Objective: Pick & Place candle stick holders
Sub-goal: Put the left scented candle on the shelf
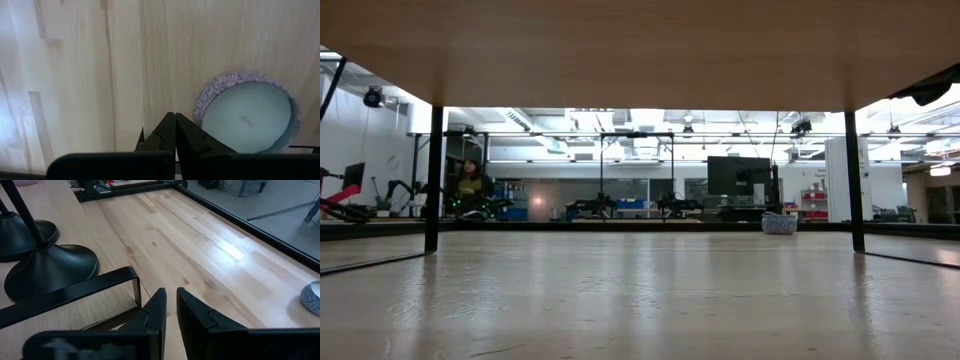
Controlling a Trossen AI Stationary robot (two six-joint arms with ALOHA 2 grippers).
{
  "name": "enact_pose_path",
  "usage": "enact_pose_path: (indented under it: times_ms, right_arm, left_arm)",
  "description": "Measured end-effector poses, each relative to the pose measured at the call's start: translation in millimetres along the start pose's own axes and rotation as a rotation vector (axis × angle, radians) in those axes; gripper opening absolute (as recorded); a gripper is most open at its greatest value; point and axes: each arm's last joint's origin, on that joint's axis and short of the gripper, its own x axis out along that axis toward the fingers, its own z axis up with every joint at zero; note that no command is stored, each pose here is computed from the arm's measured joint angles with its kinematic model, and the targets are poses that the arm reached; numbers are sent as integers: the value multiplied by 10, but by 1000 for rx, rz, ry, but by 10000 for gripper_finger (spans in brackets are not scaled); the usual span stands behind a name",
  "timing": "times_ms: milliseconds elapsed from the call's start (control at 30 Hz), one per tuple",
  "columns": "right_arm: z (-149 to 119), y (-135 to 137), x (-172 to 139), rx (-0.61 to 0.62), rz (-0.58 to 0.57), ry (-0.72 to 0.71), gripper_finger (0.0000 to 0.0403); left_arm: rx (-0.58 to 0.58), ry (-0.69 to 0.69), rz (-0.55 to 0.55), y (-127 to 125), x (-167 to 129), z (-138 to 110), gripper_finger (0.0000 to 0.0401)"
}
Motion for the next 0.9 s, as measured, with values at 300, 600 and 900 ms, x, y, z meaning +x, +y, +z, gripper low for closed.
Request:
enact_pose_path:
  times_ms: [300,600,900]
  right_arm:
    - [0,0,0,0,0,0,38]
    - [0,0,0,0,0,1,38]
    - [0,0,0,1,1,1,38]
  left_arm:
    - [-9,10,-43,-29,-7,-10,0]
    - [1,16,-74,-88,-15,-32,0]
    - [-4,27,-101,-162,-22,-66,0]
